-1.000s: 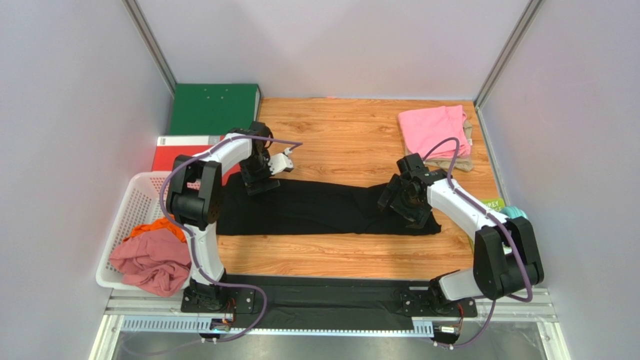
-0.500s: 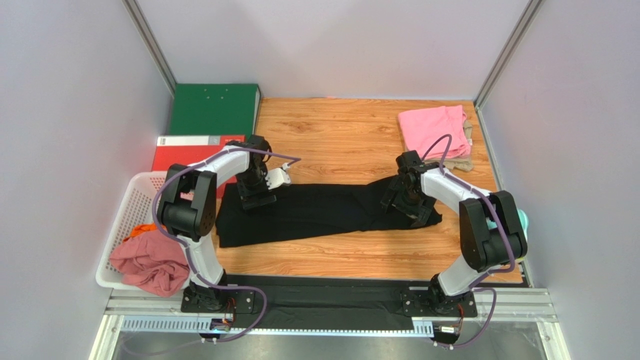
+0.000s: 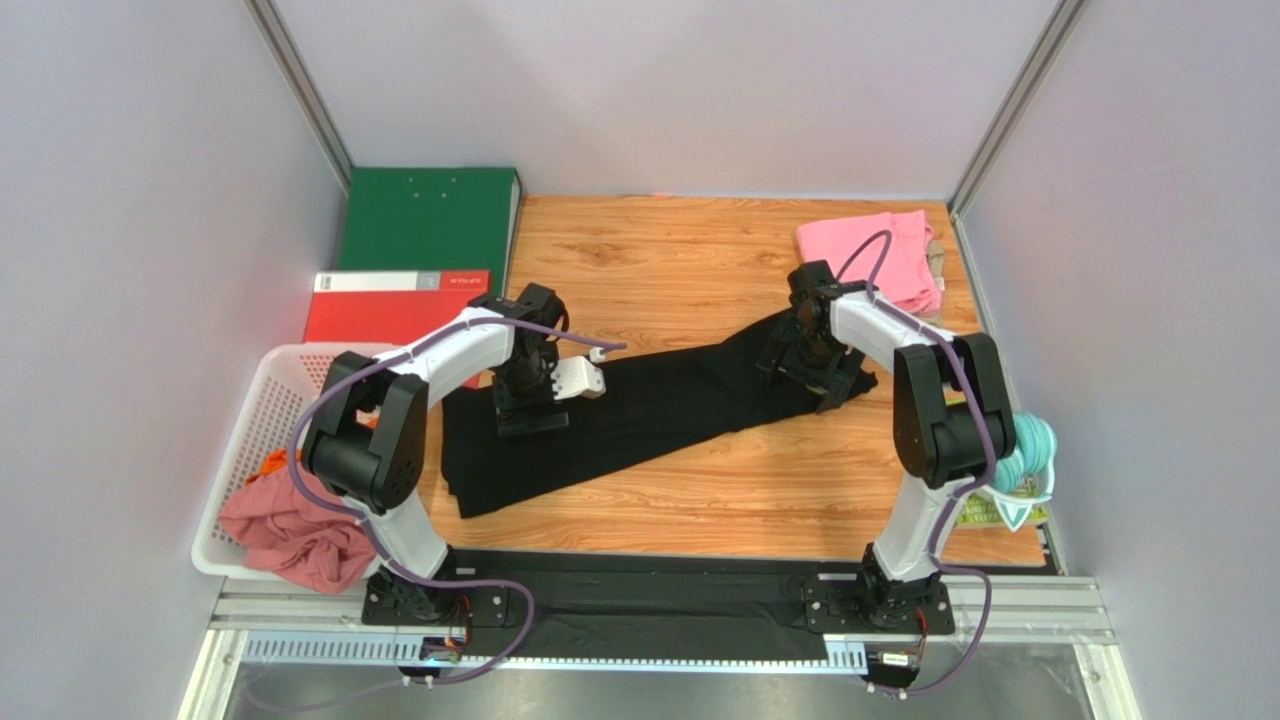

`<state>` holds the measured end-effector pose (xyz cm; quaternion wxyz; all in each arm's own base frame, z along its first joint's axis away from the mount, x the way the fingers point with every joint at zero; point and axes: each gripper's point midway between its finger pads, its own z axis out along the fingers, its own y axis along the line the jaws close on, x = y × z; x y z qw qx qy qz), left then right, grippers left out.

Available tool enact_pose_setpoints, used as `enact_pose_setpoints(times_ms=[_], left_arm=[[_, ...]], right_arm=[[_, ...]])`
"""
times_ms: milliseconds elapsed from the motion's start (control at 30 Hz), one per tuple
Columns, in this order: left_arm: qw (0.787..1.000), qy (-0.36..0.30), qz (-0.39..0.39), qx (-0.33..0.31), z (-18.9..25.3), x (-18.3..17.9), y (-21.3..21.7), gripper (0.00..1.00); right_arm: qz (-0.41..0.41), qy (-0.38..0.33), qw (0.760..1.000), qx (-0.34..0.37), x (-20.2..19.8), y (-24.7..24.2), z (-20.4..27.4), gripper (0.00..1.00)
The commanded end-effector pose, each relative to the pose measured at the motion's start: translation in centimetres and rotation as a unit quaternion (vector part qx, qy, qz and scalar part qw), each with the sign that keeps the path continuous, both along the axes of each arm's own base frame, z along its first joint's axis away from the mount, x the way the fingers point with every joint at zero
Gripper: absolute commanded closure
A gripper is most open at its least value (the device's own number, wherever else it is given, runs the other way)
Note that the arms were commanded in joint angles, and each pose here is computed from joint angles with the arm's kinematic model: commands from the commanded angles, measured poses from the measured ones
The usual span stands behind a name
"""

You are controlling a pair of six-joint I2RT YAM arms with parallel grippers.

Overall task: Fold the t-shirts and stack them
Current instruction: Rotate the tshirt 80 degrees

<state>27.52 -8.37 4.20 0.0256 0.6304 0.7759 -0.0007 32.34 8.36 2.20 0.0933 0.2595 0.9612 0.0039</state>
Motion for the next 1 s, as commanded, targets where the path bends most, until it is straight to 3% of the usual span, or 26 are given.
enact_pose_setpoints(times_ms=[0,667,967], left_arm=[[1.0,0.006,-0.005,-0.017,0.7,-0.2,-1.7,0.02],[1.0,-0.016,-0.022,-0.002,1.9,0.4,-1.3,0.02],[0.997,-0.061,0.041,-0.031,6.0,3.8,1.4,0.02]], right_arm=[[0.032,-0.007,0.999,-0.006,2.3,2.1,-0.7,0.0],[0.143,0.016,0.987,0.072,5.2,13.7,-1.9,0.0],[0.107,0.004,0.993,0.046,10.8,9.3,-0.5,0.0]])
